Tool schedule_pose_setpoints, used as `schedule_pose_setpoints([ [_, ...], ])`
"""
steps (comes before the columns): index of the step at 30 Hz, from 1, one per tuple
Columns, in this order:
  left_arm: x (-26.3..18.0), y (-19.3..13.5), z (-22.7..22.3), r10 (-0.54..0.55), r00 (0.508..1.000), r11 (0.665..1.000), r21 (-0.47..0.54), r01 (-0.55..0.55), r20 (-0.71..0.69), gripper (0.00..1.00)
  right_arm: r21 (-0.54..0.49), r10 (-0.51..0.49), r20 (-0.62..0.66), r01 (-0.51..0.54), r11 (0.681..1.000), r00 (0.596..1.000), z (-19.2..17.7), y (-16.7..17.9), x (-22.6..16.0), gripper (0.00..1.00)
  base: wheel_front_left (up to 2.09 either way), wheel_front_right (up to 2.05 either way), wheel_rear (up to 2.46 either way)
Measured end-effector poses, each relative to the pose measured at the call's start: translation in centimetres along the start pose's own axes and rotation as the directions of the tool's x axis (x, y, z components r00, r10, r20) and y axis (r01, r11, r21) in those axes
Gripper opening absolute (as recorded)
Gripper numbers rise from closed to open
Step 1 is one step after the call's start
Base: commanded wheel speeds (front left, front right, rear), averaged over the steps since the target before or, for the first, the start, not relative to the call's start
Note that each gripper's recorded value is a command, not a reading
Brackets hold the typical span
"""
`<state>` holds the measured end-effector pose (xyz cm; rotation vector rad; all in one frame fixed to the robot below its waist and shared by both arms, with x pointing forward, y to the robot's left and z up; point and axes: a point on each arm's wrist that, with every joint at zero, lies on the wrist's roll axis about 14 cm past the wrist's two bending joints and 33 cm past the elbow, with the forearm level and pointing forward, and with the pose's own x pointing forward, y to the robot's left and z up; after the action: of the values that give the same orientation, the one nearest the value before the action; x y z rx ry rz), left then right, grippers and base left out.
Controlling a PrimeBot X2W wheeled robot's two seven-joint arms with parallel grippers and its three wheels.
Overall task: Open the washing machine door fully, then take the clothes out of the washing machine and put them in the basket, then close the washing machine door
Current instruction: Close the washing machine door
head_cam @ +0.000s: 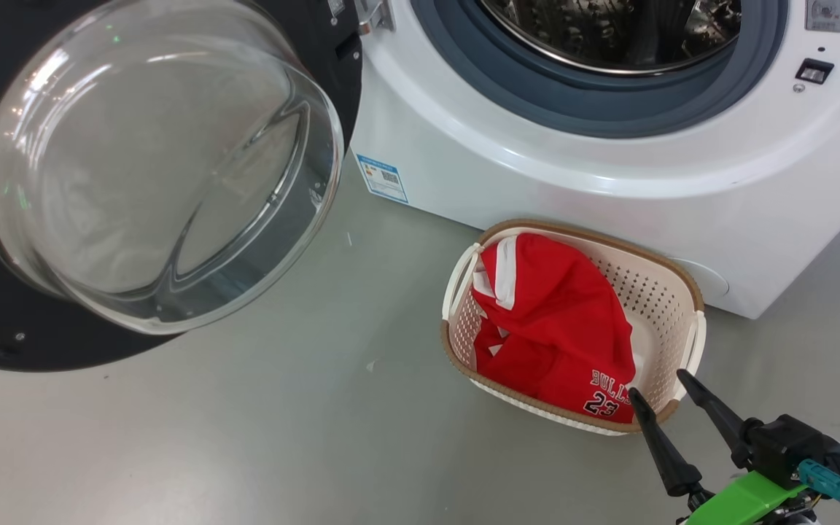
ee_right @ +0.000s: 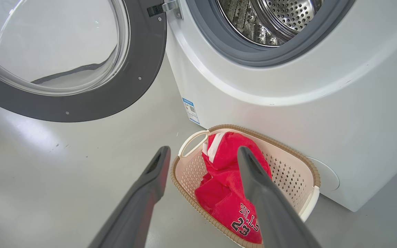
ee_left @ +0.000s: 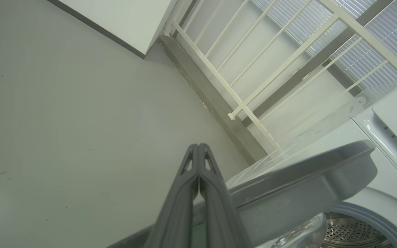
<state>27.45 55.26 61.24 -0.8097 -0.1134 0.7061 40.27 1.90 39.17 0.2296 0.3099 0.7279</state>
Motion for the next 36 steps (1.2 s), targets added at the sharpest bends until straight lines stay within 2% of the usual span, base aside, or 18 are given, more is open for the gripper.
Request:
schedule_pose_setpoints([
  [3, 0.4, -0.2, -2.2, -0.003, 0.994, 1.0, -0.009, 0.002, -0.107, 0.0, 0.003, -0.002, 0.003, 0.002, 1.0, 1.0, 0.0, -0.3, 0.2, 1.0, 0.0, 0.0, 0.0],
  [8, 0.6, -0.4, -3.3, -0.003, 0.982, 1.0, 0.002, 0.004, -0.19, 0.0, 0.006, -0.009, 0.008, 0.009, 1.0, 1.0, 0.1, -0.7, 0.4, 1.0, 0.0, 0.0, 0.0],
  [22, -0.7, -1.3, -3.8, -0.049, 0.952, 0.997, 0.038, 0.063, -0.301, 0.0, 0.005, -0.025, 0.026, 0.025, 1.0, 0.999, 0.7, -0.8, 0.2, 1.0, 0.0, 0.0, 0.0],
  [32, -3.3, -2.9, -5.1, -0.14, 0.895, 0.982, 0.054, 0.179, -0.424, 0.0, -0.006, -0.034, 0.075, 0.035, 0.999, 0.997, 2.6, -0.1, -0.3, 1.0, 0.0, 0.0, 0.0],
  [36, -4.4, -4.1, -6.4, -0.19, 0.852, 0.969, 0.046, 0.243, -0.488, 0.0, -0.009, -0.041, 0.092, 0.042, 0.999, 0.995, 3.2, 0.2, -0.8, 1.0, 0.0, 0.0, 0.0],
])
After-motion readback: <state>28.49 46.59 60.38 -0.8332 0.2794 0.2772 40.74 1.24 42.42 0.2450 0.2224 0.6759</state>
